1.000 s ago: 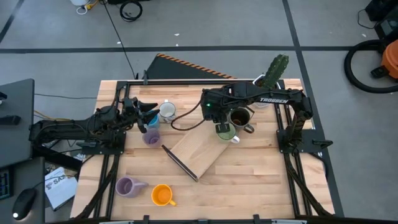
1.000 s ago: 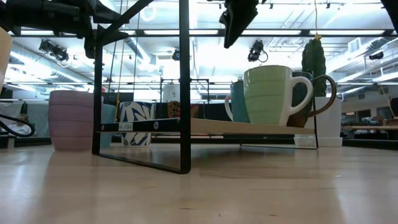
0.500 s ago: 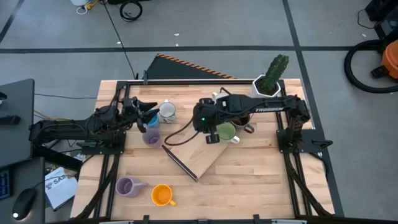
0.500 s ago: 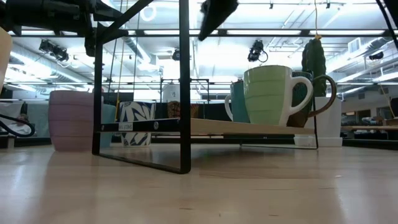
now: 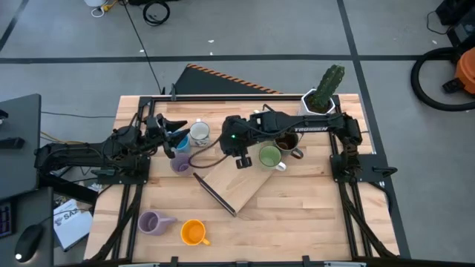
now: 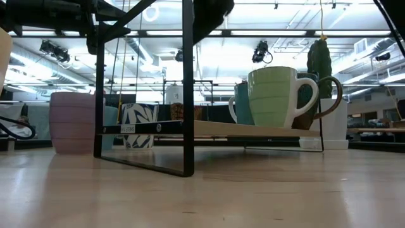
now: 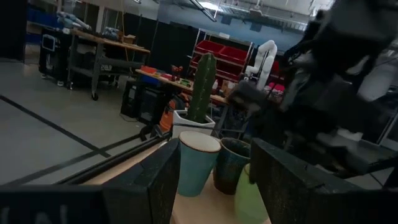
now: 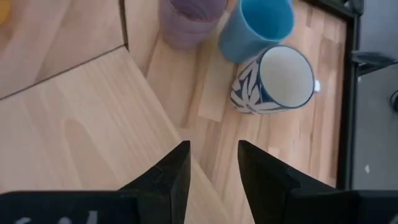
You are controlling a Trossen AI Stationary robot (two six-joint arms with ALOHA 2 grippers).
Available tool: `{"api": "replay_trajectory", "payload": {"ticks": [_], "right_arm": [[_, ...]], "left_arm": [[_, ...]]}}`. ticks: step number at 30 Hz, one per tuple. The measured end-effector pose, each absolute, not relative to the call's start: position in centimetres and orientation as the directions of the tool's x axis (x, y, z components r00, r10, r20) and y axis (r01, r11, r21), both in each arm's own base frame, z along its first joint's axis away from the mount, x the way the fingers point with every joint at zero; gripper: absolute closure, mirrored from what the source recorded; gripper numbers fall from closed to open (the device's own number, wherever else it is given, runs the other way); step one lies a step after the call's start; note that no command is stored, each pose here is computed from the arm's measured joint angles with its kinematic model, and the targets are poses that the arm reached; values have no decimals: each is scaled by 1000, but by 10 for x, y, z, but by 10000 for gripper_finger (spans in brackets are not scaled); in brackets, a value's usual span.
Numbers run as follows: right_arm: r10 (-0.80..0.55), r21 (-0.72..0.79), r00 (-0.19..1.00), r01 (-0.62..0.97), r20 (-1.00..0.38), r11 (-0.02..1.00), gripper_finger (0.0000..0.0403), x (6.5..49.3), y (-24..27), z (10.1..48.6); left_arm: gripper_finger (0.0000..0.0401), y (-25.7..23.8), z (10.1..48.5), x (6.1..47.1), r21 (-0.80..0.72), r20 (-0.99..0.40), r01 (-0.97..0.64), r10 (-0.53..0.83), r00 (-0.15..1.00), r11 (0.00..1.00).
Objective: Place coffee mugs
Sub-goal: Put the white patterned mug on the shelf
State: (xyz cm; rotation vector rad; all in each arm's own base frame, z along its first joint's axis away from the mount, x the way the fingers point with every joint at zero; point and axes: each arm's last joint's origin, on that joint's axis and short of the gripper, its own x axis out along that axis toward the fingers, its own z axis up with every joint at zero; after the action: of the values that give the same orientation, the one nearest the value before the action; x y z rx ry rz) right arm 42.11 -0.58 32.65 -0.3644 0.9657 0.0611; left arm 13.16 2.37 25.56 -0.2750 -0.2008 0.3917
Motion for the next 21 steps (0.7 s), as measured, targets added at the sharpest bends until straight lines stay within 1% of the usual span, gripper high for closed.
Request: {"api": "replay_trajectory", "payload": {"ticks": [3, 6, 8, 11, 15, 18, 21], "right_arm": [[-130, -291, 536, -228, -834, 929, 263, 419, -10, 322], [-246, -391, 488, -220, -837, 894, 265, 411, -9, 325], [-331, -476, 485, -213, -809, 853, 266, 406, -6, 333], [-417, -579, 511, -207, -751, 788, 268, 397, -3, 349], [-457, -655, 577, -189, -677, 732, 268, 385, -7, 374], [-494, -704, 632, -118, -597, 700, 268, 373, -19, 399], [-516, -721, 675, -35, -528, 692, 268, 356, -31, 423]], "left_arm": [[200, 24, 255, 132, -300, 133, -349, 401, 906, 888], [200, 24, 255, 132, -300, 133, -349, 401, 906, 888], [200, 24, 255, 132, -302, 132, -348, 401, 906, 887], [200, 24, 256, 132, -305, 140, -346, 401, 905, 888], [200, 24, 261, 131, -331, 189, -338, 413, 891, 881], [200, 24, 267, 129, -394, 249, -298, 413, 876, 870], [200, 24, 268, 129, -412, 261, -276, 403, 877, 868]]}}
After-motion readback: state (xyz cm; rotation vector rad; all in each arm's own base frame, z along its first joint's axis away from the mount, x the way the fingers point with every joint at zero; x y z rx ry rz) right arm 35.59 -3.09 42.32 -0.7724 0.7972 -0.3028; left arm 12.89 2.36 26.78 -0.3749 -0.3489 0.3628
